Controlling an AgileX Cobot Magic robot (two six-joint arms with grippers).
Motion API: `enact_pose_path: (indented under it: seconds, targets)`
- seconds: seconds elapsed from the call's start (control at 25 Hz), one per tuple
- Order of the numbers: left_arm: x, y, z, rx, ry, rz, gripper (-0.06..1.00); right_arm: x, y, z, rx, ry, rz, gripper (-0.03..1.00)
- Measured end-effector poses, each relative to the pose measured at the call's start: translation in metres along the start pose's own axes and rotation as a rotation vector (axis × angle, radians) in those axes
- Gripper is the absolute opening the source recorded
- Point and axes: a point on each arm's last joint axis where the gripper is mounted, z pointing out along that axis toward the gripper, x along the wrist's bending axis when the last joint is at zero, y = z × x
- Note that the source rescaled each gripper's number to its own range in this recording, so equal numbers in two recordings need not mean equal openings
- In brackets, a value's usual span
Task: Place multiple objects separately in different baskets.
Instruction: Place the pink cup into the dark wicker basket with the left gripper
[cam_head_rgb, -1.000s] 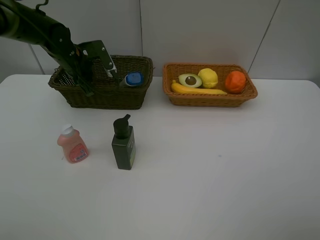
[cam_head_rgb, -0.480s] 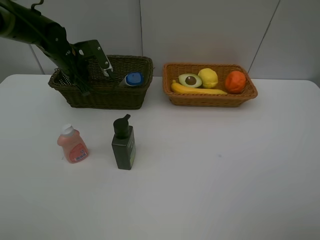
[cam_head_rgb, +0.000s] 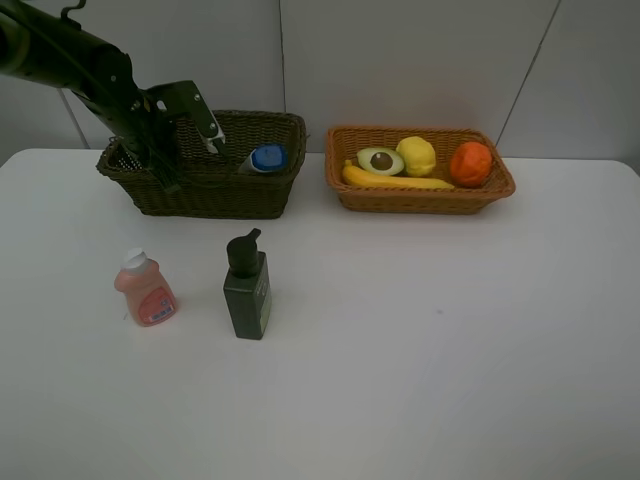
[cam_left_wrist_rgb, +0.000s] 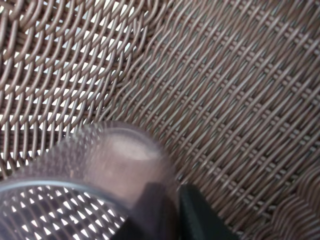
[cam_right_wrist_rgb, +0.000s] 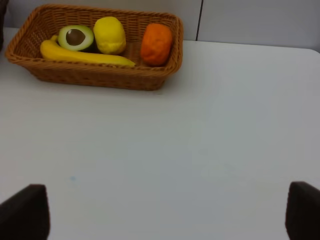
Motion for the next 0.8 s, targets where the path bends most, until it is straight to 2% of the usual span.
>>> enact_pose_path:
  seconds: [0.2,0.24,0.32,0.56,0.8]
  targets:
    - [0.0025,0.0012,-0.0003,-0.020,0.007,-0.021,0.63,0.0000,0.0000,0.0000,0.000,0.000,0.000,1.00]
    - [0.0044,0.0007,-0.0007,-0.025,0.011,-0.030,0.71,0.0000,0.0000,0.0000,0.000,0.000,0.000,1.00]
    - [0.0055,0.0004,-0.0010,-0.030,0.013,-0.037,0.79,0.0000,0.0000,0.0000,0.000,0.000,0.000,1.00]
    - [0.0059,0.0012,-0.0022,-0.037,0.014,-0.046,0.84,0.0000,0.0000,0.0000,0.000,0.000,0.000,1.00]
    - [0.0058,0.0010,-0.0022,-0.035,0.013,-0.047,0.84,0.0000,0.0000,0.0000,0.000,0.000,0.000,1.00]
